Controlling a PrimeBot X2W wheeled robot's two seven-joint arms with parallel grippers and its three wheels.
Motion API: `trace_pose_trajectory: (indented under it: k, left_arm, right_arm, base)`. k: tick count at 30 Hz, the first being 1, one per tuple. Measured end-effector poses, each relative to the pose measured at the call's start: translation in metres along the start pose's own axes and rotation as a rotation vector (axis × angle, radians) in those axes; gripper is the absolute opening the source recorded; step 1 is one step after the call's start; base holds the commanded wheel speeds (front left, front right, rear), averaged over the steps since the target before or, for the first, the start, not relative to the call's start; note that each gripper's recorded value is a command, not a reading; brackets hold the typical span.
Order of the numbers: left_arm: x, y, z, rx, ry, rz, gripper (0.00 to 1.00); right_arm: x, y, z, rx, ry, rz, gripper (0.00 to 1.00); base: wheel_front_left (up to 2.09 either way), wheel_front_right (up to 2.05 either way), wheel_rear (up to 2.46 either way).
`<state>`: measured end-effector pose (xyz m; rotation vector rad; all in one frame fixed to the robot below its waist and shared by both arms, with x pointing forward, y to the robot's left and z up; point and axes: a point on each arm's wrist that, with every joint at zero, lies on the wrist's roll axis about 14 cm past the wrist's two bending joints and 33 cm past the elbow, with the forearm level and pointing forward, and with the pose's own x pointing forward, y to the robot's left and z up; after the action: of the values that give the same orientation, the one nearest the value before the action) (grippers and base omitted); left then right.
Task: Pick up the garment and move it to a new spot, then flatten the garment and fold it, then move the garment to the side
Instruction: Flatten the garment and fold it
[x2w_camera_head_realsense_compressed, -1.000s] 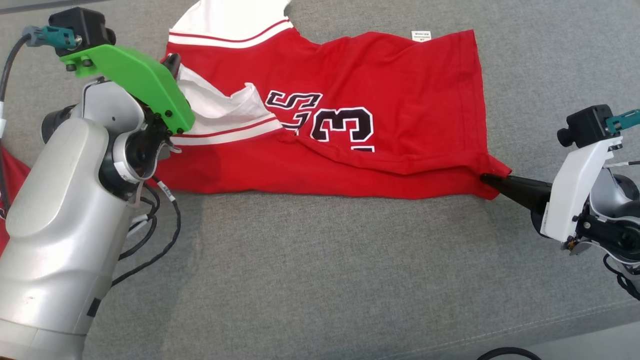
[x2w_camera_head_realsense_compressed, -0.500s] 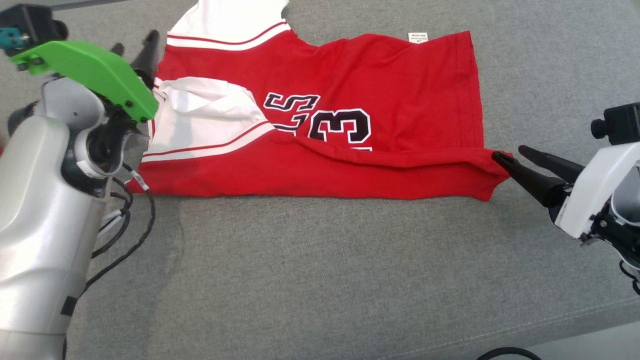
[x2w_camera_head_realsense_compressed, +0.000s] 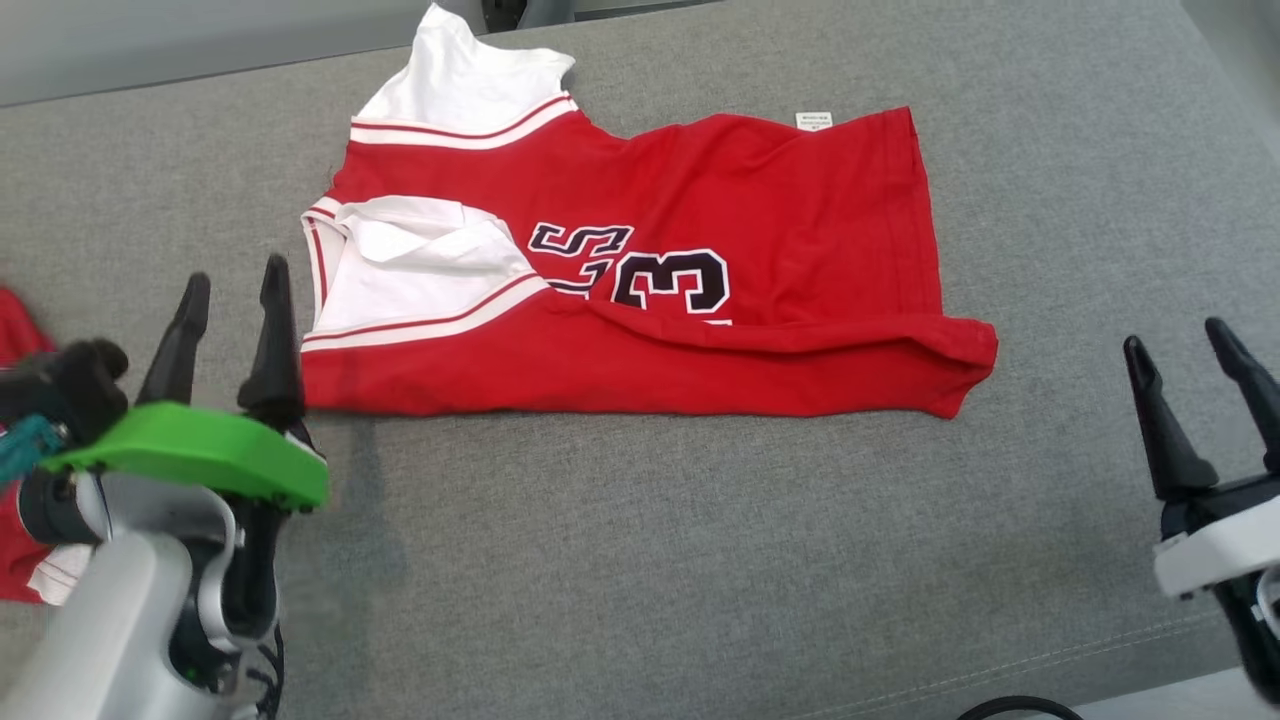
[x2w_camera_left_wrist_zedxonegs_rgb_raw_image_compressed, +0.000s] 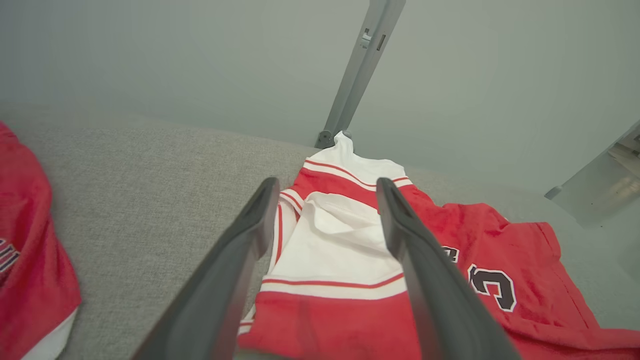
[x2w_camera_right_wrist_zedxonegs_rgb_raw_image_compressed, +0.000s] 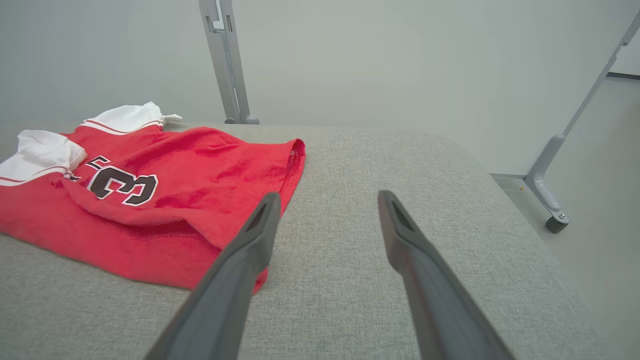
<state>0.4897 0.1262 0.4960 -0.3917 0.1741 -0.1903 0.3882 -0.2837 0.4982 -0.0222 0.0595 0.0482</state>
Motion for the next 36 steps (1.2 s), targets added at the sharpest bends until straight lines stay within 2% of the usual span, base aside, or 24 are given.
trace_pose_trajectory:
  k: [4,10,15,25,36]
  left_arm:
    - [-0.02,0.006,-0.024,0.016,0.003,0.033,1.0]
    - [-0.025,0.017,-0.051,0.036,0.086,0.063,1.0]
    - [-0.009,0.017,-0.071,0.04,0.184,0.05,1.0]
    - [-0.003,0.029,-0.098,0.056,0.26,0.067,1.0]
    - [-0.001,0.028,-0.103,0.113,0.276,0.05,1.0]
  right_arm:
    - [-0.013,0.015,-0.018,-0.007,-0.004,-0.042,1.0]
    - [-0.014,0.051,-0.05,0.063,0.071,0.0,1.0]
    - [0.011,0.067,-0.061,0.097,0.118,0.046,1.0]
    - [0.022,0.069,-0.084,0.14,0.199,0.044,1.0]
    - [0.027,0.066,-0.088,0.206,0.246,0.021,1.0]
  base:
    - [0.0,0.0,0.0]
    - [0.0,0.0,0.0]
    - [0.0,0.0,0.0]
    - [0.0,0.0,0.0]
    - [0.0,0.0,0.0]
